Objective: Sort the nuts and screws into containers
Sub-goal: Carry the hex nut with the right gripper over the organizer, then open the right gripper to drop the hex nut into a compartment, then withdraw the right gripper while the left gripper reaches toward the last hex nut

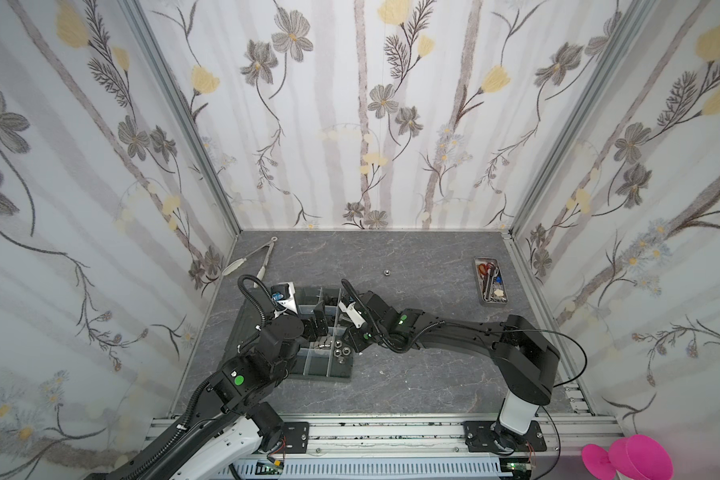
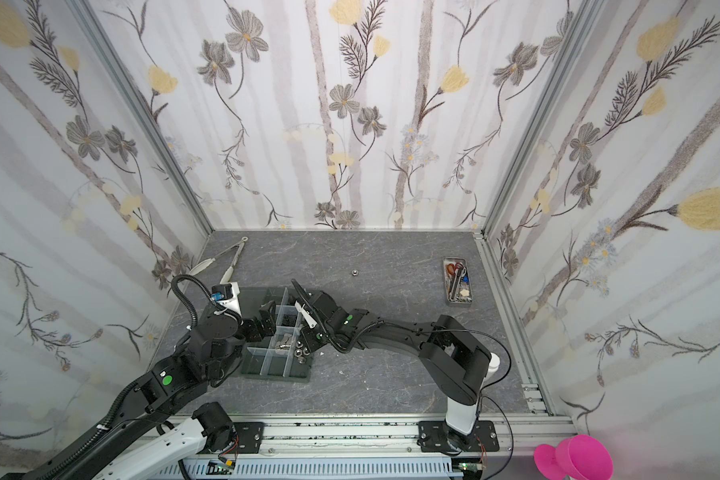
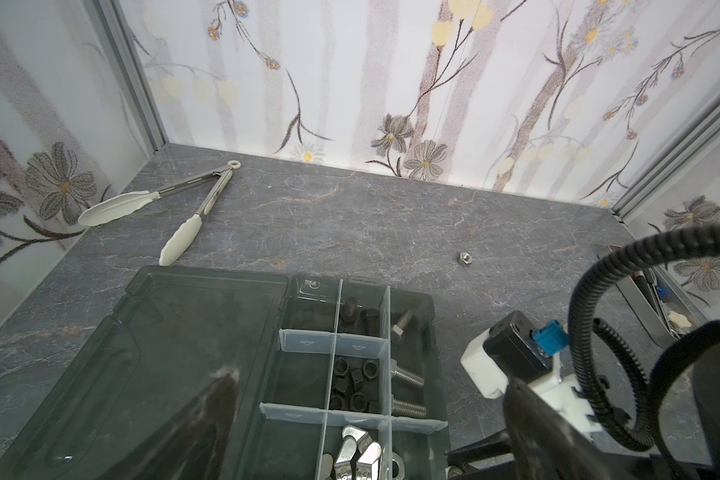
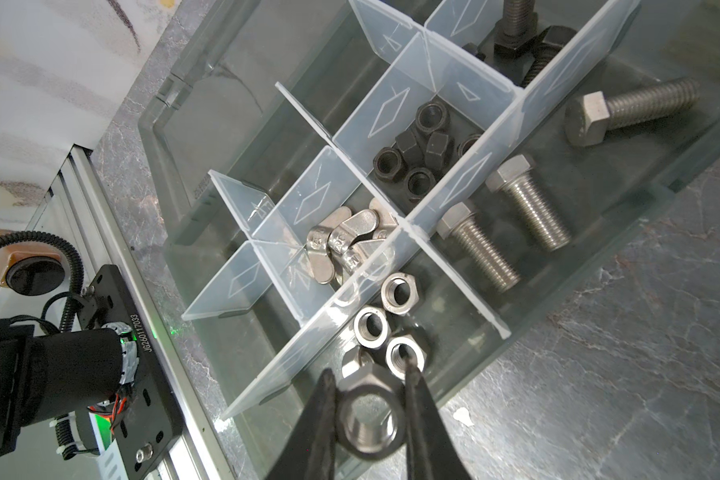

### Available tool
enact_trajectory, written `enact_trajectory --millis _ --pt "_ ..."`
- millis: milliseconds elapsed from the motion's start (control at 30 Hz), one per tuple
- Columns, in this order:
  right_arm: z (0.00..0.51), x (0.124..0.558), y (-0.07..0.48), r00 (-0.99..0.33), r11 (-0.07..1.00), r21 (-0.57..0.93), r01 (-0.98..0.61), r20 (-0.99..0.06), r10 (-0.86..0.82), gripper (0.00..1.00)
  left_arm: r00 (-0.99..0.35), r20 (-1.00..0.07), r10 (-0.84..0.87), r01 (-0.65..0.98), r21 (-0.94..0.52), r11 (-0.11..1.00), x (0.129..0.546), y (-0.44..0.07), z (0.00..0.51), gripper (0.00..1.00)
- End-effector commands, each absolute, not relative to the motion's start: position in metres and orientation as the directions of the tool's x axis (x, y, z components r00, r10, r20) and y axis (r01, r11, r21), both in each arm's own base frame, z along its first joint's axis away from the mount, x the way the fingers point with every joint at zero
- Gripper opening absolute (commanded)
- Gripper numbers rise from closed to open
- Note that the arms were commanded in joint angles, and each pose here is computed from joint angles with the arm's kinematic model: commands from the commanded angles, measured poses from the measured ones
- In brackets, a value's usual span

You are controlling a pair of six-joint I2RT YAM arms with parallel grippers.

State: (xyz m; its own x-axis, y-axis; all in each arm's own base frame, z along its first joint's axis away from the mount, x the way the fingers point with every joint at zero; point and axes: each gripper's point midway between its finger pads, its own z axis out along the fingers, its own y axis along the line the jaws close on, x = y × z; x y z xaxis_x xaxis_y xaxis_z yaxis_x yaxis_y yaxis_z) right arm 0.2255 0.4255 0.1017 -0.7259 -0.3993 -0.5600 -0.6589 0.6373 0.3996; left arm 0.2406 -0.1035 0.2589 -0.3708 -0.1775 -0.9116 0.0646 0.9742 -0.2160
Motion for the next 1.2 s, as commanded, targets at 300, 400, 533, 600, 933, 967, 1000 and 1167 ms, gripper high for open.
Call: enact_trajectory --millis 300,400,533,600,933,967,1000,1167 --pt "0.102 0.229 0.439 -0.725 0.617 0.424 -0.663 -0.571 -0.385 0.42 -0.358 -0.911 -0.205 0.05 -0.238 0.97 0.24 -0.101 0.262 1.0" --pt "0.106 0.231 0.439 -0.72 0.617 0.42 -0.666 -0.58 -0.382 0.47 -0.376 -0.904 -0.203 0.094 -0.255 0.962 0.24 -0.111 0.259 1.0" --pt "0.114 0.235 0.437 -0.714 0.616 0.419 -0.667 -0.595 -0.368 0.49 -0.411 -0.895 -0.171 0.113 -0.236 0.965 0.244 -0.121 0.252 1.0" --pt "0.119 0.239 0.434 -0.713 0.617 0.422 -0.664 -0.607 -0.352 0.49 -0.439 -0.886 -0.145 0.144 -0.229 0.963 0.247 -0.131 0.247 1.0" --pt "0.139 0.266 0.388 -0.734 0.654 0.458 -0.602 -0.64 -0.227 0.49 -0.533 -0.846 -0.025 0.245 -0.182 0.952 0.272 -0.179 0.244 0.97" --pt "0.14 0.27 0.38 -0.739 0.662 0.463 -0.589 -0.64 -0.209 0.49 -0.535 -0.845 -0.017 0.255 -0.18 0.95 0.276 -0.185 0.246 0.97" --pt "0.14 0.273 0.372 -0.743 0.67 0.466 -0.577 -0.641 -0.194 0.49 -0.545 -0.838 0.002 0.268 -0.172 0.948 0.28 -0.191 0.243 0.97" --pt "0.147 0.292 0.328 -0.75 0.709 0.481 -0.515 -0.653 -0.101 0.49 -0.574 -0.817 0.057 0.301 -0.145 0.943 0.3 -0.217 0.237 0.95"
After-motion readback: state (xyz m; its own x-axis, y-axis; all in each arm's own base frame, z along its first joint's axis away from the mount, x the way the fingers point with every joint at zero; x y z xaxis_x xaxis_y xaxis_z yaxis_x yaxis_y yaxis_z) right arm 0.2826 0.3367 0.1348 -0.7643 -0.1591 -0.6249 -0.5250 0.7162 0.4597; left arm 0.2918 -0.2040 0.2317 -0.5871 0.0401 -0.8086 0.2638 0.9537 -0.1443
